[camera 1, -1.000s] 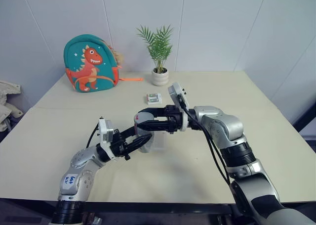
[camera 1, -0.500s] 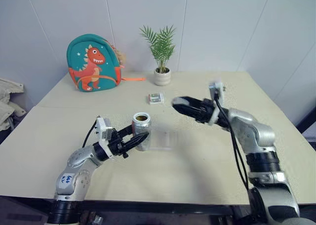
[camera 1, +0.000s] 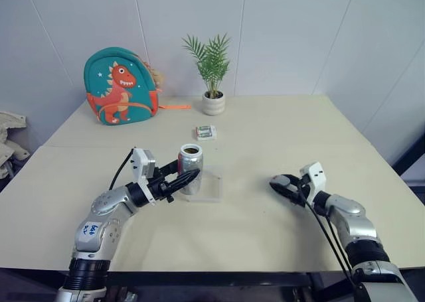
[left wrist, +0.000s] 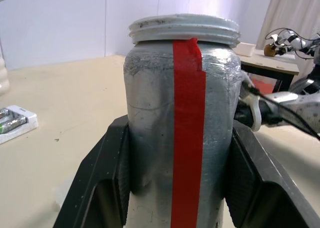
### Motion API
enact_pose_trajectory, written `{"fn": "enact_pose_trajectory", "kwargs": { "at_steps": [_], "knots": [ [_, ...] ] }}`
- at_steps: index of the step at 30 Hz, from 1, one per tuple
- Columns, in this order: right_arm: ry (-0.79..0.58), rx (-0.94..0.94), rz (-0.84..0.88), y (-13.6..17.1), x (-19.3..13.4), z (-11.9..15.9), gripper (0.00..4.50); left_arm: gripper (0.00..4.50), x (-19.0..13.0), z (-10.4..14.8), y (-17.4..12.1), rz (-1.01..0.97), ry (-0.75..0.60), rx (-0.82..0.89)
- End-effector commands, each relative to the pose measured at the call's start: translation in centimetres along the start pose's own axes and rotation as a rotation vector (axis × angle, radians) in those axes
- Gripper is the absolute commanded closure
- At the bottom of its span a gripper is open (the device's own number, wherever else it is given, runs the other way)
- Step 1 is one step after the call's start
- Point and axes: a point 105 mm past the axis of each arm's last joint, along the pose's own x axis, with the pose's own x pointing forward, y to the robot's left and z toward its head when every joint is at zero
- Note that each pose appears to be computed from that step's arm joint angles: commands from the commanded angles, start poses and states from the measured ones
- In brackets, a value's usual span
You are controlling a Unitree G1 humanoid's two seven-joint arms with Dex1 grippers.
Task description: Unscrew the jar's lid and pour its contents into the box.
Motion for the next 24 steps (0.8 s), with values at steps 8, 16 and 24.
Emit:
{"fn": "enact_pose_trajectory", "kwargs": {
  "at_steps": [8,16,24],
  "knots": [
    [-0.071,-0.088,0.003,-1.1,-0.8,2.7,0.03,2.47,0.0,1.5,0.5,0.066,-0.044,0.090],
    [-0.175,-0.196,0.184,2.1,-2.2,9.0,0.03,2.47,-1.3,2.3,2.2,0.190,0.032,0.137],
    [-0.236,-0.353,0.398,8.7,-4.8,15.0,0.03,2.47,-2.6,3.8,2.1,0.124,0.039,0.000]
  ]
}}
